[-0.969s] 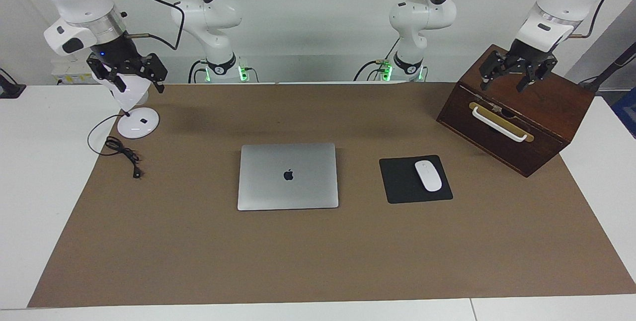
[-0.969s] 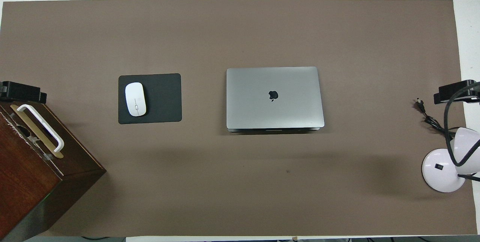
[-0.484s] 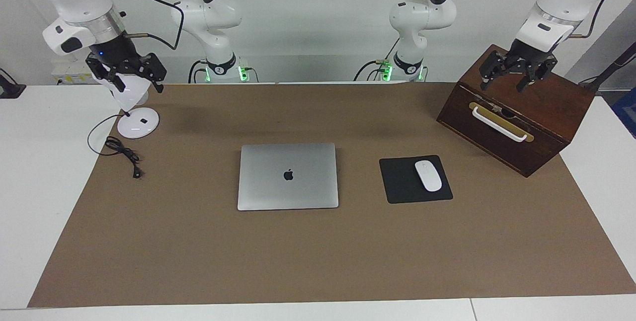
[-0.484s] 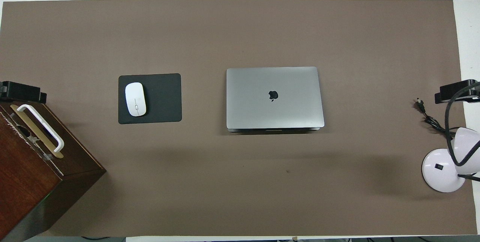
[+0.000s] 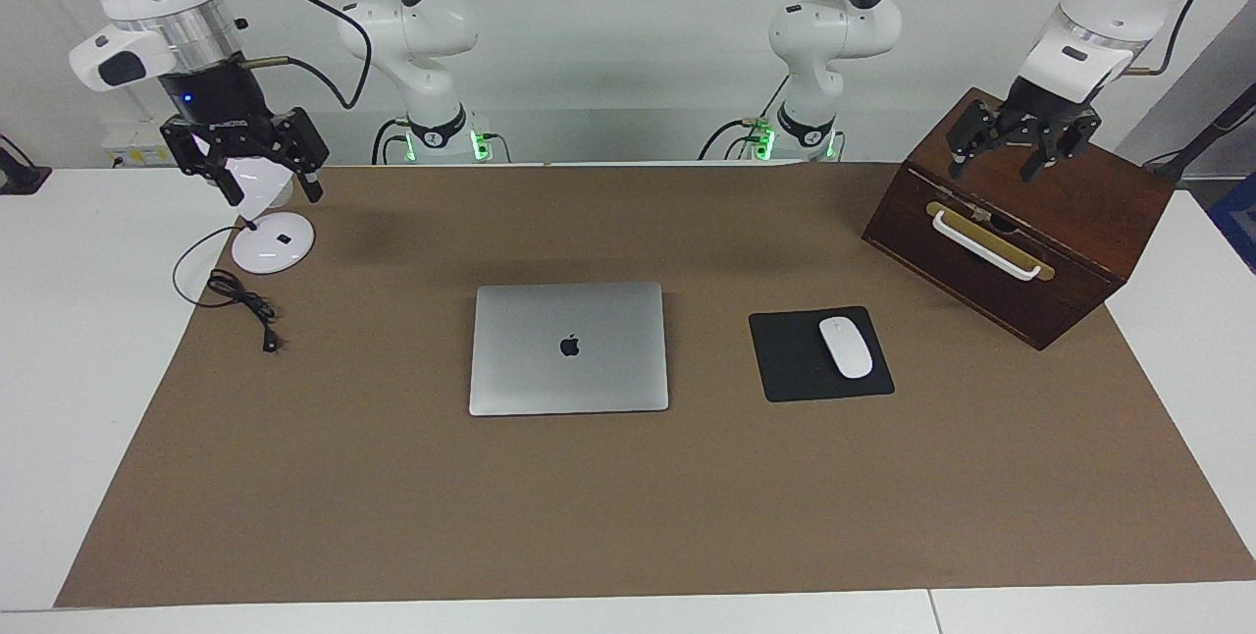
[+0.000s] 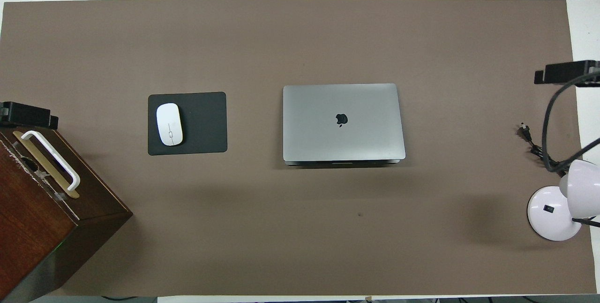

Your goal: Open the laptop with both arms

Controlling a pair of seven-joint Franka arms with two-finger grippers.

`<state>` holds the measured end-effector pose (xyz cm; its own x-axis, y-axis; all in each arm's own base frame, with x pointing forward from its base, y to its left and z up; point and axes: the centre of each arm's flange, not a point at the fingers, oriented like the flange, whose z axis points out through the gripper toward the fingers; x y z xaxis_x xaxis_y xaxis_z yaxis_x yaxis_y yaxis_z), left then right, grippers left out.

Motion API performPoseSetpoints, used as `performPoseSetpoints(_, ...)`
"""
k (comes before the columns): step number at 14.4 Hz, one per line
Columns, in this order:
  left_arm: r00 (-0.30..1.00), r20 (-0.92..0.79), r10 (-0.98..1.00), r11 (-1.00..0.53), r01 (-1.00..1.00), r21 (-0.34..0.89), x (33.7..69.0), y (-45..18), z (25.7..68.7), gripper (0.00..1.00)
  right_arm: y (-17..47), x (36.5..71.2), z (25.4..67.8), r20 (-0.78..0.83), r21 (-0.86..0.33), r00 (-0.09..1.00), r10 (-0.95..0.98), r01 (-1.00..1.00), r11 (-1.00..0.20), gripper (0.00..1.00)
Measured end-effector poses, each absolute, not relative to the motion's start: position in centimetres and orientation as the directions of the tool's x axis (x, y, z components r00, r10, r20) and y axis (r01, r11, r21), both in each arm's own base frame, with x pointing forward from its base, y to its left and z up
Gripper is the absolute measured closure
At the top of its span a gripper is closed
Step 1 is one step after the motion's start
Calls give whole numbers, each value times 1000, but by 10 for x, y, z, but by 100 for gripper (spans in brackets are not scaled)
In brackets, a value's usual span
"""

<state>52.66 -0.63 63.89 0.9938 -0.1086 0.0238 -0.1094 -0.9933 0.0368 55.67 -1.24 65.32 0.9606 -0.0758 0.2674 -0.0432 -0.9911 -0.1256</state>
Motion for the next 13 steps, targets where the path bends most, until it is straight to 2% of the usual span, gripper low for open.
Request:
performPoseSetpoints(3, 994, 27, -108, -993, -109, 36, 527, -6, 639, 0, 22, 580, 658, 372, -192, 918, -138, -70, -979, 0)
performPoseSetpoints(7, 992, 61, -107, -994, -109, 33, 530, -6, 643, 0, 58, 609, 655, 427, -356, 842, -330, -179, -917, 0)
performPoseSetpoints(11, 990, 98, -106, -994, -109, 29, 534, -6, 646, 0, 71, 626, 646, 382, -510, 758, -529, -305, -804, 0)
performPoseSetpoints(13, 988, 108, -109, -993, -113, 28, 535, -8, 647, 0, 72, 630, 648, 311, -617, 718, -623, -346, -707, 0)
